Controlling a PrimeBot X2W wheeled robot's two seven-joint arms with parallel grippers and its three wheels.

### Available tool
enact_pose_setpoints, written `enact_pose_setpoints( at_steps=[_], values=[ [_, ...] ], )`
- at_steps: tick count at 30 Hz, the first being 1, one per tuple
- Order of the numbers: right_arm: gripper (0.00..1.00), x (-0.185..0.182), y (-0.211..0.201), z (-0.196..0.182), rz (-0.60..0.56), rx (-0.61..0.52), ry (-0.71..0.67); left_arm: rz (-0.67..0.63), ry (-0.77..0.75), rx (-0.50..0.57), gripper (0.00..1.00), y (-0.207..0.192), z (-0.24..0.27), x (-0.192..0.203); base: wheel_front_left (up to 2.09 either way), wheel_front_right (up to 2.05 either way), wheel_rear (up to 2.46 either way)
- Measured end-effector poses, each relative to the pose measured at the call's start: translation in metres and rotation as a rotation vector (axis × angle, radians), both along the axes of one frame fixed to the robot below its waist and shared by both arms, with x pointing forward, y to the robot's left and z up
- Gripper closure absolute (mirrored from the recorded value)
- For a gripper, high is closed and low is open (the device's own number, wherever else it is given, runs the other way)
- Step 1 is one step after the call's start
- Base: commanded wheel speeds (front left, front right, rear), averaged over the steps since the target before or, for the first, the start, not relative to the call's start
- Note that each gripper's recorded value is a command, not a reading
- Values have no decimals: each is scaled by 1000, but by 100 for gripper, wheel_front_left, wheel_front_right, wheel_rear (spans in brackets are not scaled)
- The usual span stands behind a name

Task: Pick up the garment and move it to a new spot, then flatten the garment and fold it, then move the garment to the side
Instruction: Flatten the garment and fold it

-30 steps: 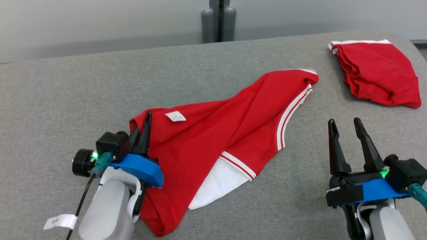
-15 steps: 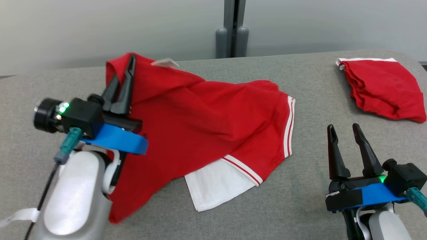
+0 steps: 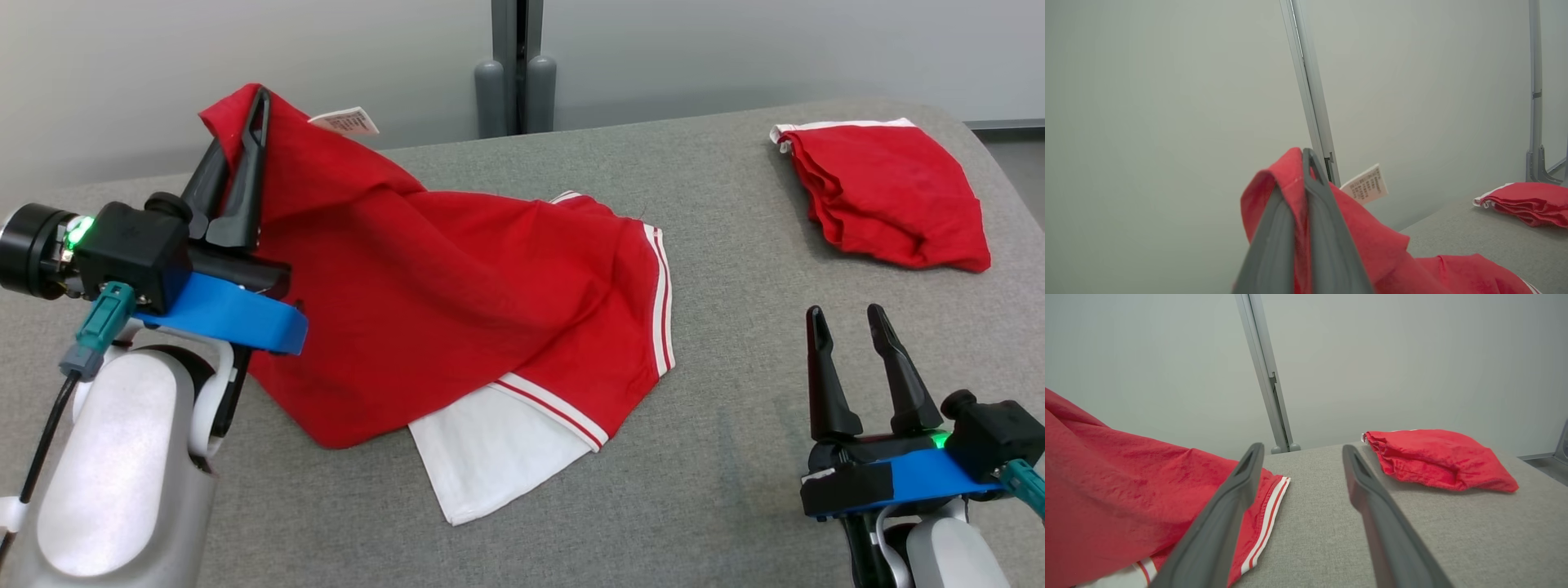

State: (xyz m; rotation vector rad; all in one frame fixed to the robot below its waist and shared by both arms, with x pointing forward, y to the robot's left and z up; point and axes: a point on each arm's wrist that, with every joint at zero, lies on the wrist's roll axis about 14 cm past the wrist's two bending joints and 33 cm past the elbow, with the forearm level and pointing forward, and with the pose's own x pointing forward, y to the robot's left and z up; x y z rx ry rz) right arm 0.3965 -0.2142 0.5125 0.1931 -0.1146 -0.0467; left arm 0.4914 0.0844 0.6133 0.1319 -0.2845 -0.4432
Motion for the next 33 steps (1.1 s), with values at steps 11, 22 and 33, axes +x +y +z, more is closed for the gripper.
enact_pose_setpoints(
  at_steps=[11, 22, 33],
  values=[
    [0, 5, 0, -4, -1, 3, 9, 27, -41, 13, 100, 11, 13, 1, 0, 0, 0],
    [0, 19, 26, -7, 73, 8, 11, 66, -132, 27, 100, 28, 46, -24, 0, 0, 0],
    [0, 26, 30, -12, 86, 5, 23, 70, -122, 25, 100, 31, 42, -26, 0, 0, 0]
  ],
)
